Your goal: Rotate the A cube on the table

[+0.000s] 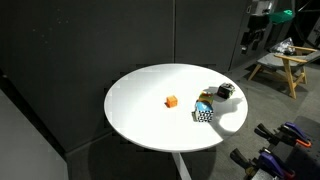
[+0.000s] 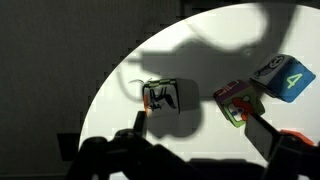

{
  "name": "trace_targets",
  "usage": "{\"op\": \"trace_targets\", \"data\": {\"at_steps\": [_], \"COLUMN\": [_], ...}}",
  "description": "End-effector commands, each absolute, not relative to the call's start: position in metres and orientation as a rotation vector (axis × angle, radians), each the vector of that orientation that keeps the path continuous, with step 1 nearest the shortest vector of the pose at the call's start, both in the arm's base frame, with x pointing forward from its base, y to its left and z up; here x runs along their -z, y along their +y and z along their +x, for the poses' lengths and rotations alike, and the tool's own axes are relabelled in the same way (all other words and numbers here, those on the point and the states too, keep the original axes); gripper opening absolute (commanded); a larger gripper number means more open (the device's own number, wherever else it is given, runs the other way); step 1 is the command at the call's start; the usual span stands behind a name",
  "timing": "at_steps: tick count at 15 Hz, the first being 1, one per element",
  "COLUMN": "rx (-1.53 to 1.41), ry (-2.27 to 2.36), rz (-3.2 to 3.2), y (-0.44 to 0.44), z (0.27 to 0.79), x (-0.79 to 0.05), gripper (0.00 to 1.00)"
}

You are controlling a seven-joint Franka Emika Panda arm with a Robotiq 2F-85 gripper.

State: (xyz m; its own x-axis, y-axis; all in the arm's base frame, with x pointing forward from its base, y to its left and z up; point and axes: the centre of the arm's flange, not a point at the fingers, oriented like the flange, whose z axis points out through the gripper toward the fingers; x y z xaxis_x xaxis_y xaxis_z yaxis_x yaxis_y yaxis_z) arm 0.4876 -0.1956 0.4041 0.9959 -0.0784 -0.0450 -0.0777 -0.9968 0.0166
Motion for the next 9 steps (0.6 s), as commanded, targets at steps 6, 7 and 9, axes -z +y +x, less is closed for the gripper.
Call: {"op": "trace_targets", "data": {"at_steps": [6,7,9], "rx": [0.102,0.104,0.08], "ry": [-0.239,-0.243,-0.249], "rz": [3.178,3.179,3.177], "y": [-0.214,-0.214,-0.216], "z": [0.524,0.527,0.535], "x": [-0.368,-0.363,-0.353], "gripper": [1.0,1.0,1.0]}}
